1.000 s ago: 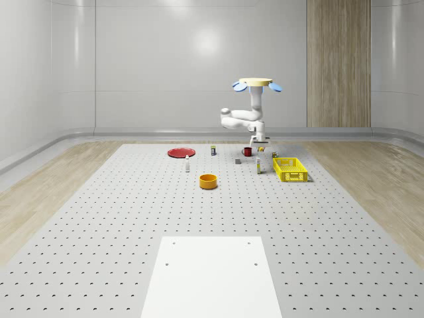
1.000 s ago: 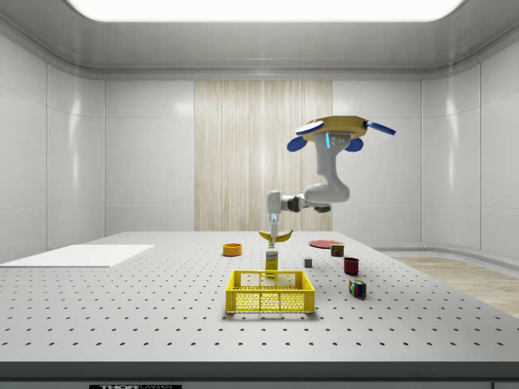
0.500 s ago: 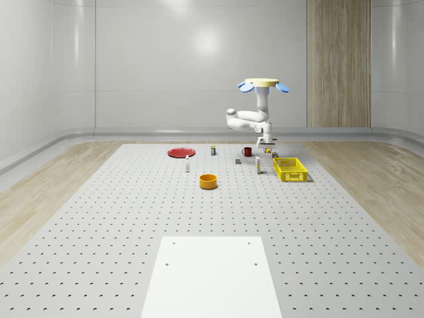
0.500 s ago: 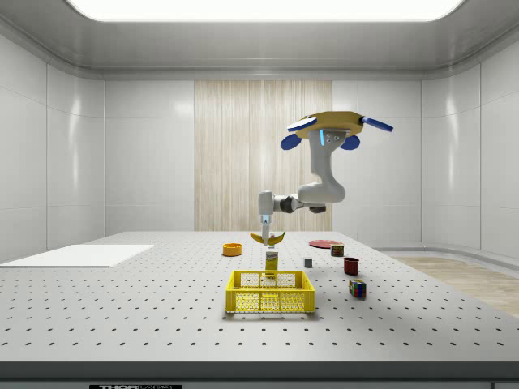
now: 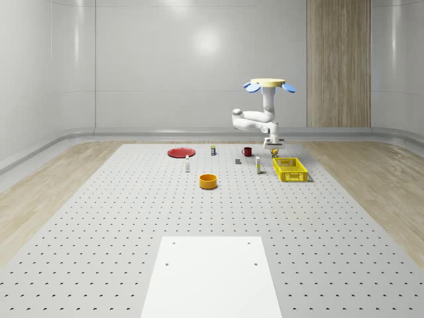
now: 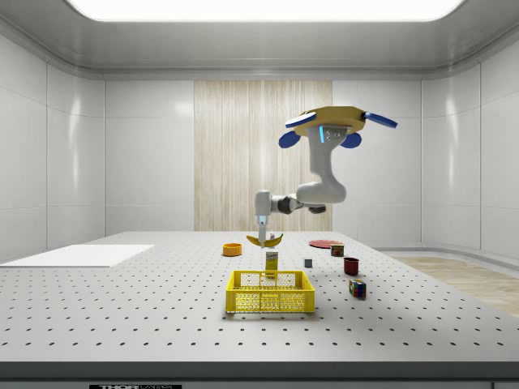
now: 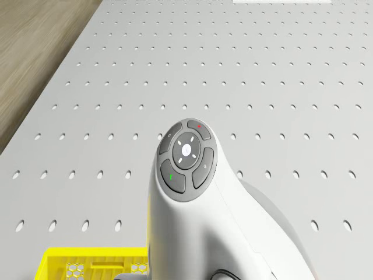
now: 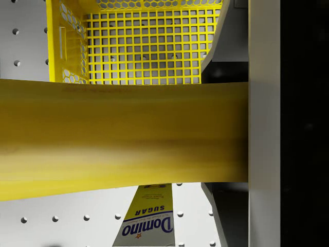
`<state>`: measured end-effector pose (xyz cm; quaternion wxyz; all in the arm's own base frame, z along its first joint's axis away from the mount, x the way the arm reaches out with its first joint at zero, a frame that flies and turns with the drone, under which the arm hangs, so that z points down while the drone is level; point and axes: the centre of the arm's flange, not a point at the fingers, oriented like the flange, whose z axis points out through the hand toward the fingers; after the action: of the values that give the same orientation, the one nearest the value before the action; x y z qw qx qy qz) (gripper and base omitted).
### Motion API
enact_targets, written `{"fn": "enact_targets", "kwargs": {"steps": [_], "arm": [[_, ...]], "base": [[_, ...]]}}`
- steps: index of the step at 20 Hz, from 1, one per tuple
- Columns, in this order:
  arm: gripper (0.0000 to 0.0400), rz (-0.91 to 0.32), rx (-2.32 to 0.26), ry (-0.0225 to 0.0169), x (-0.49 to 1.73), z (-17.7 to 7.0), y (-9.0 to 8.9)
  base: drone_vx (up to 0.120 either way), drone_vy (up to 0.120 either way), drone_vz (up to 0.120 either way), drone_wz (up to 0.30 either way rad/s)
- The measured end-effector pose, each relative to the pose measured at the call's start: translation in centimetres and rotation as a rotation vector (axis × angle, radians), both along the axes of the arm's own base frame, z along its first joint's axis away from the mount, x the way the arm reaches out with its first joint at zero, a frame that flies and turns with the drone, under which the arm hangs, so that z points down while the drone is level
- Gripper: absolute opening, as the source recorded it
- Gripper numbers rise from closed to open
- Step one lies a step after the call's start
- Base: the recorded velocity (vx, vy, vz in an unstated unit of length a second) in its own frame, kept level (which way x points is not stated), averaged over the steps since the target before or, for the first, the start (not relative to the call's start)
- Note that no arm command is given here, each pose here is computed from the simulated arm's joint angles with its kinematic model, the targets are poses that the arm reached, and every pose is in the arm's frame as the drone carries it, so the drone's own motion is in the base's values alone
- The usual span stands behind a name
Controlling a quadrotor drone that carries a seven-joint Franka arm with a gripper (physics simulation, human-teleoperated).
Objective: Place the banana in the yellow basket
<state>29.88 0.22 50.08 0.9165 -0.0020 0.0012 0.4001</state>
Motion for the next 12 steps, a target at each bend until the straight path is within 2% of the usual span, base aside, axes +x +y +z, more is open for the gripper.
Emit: {"fn": "enact_targets", "kwargs": {"steps": [4,5,8,10,12], "arm": [[0.0189,0.0,0.0,0.0,0.0,0.0,0.0],[0.0189,0.0,0.0,0.0,0.0,0.0,0.0],[0.0189,0.0,0.0,0.0,0.0,0.0,0.0],[0.0189,0.0,0.0,0.0,0.0,0.0,0.0],[0.0189,0.0,0.0,0.0,0.0,0.0,0.0]], "base": [[0.0,0.12,-0.09,0.0],[0.0,0.12,0.0,0.0],[0.0,0.12,-0.12,0.0],[0.0,0.12,0.0,0.0],[0.0,0.12,-0.12,0.0]]}}
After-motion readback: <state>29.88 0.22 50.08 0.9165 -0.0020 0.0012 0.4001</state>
